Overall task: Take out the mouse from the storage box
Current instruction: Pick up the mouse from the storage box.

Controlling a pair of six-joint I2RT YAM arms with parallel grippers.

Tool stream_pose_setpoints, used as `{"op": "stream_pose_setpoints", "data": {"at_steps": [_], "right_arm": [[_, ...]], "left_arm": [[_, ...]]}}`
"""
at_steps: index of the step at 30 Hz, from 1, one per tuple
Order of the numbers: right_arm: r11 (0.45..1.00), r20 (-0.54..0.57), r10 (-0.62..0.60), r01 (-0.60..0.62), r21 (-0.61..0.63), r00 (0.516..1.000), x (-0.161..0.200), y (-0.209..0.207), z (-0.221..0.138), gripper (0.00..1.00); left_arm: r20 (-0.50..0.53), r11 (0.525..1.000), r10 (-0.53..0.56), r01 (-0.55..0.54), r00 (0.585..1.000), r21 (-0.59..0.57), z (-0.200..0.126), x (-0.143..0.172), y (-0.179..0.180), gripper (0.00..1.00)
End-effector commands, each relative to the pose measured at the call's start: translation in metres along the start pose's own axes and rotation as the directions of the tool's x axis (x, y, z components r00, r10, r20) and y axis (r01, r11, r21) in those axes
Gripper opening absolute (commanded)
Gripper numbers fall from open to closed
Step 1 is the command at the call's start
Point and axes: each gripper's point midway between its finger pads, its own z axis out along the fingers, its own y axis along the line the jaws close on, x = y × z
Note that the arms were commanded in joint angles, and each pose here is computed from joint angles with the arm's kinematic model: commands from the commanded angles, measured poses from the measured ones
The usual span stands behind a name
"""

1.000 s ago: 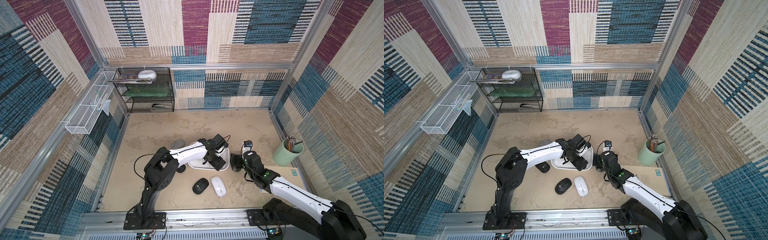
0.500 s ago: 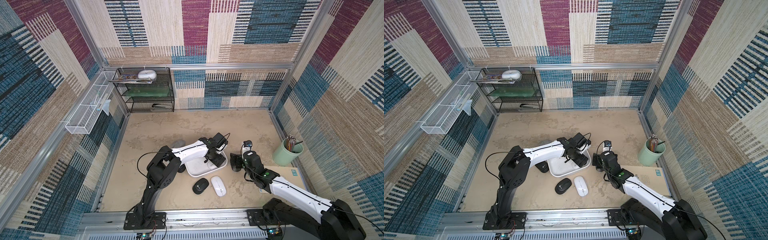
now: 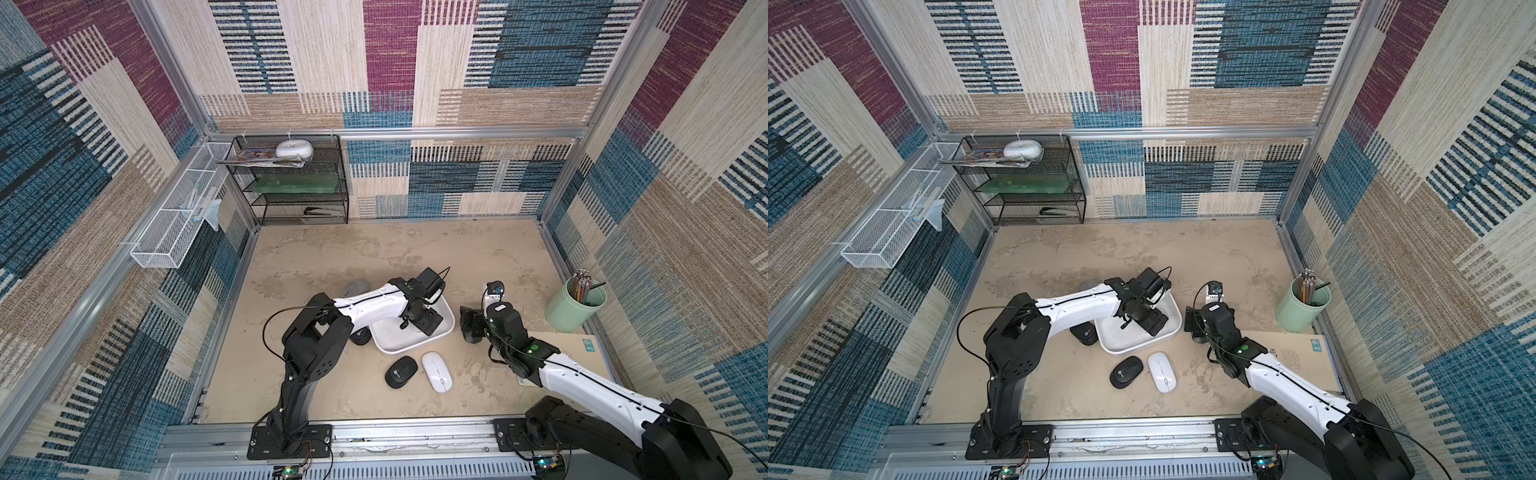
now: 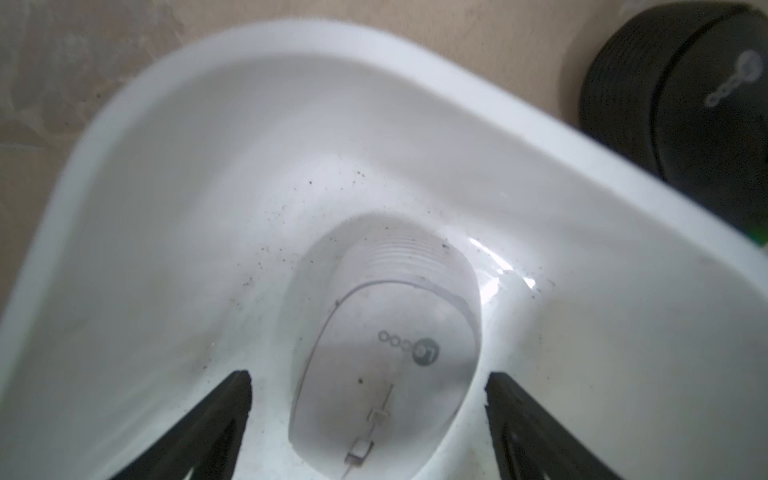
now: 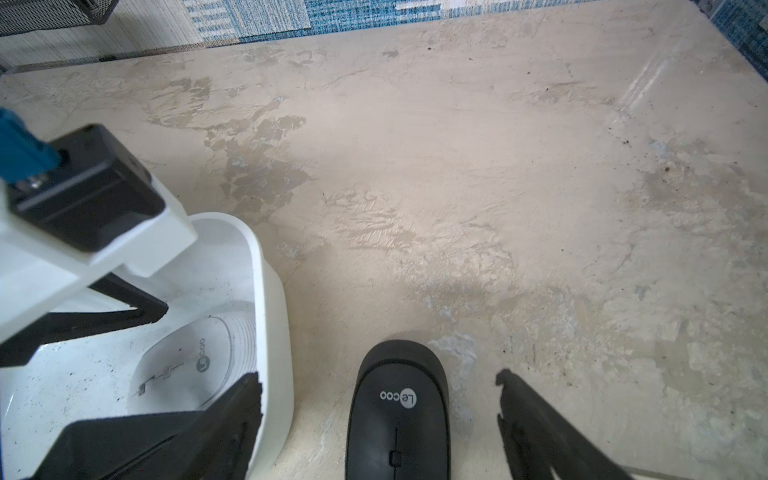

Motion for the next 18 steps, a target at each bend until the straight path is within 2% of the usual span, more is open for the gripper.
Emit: {"op": "stream_pose_setpoints", "data": {"at_steps": [1,5,10,18], "right_arm": [[1.000,0.023,0.011,-0.010,-0.011,1.000,-0.005,0.002,0.000,0.91],[1.000,0.023,0.012,-0.012,-0.009,1.000,-0.005,0.002,0.000,0.91],[1.000,0.029,0.015,-0.015,-0.005,0.999,-0.006,0.001,-0.001,0.91],[1.000,0.034,0.019,-0.019,0.005,0.999,-0.005,-0.001,-0.001,0.91]], "left_arm": [[0.004,1.000,-0.004,0.004,1.000,-0.014,0.003,0.001,0.003,0.93],[-0.008,1.000,-0.003,0.003,1.000,-0.008,0.012,0.002,0.002,0.94],[-0.011,1.000,-0.009,0.009,1.000,-0.002,0.019,0.002,0.002,0.89],[0.002,1.000,-0.023,0.023,1.000,-0.010,0.016,0.000,0.003,0.70]]}}
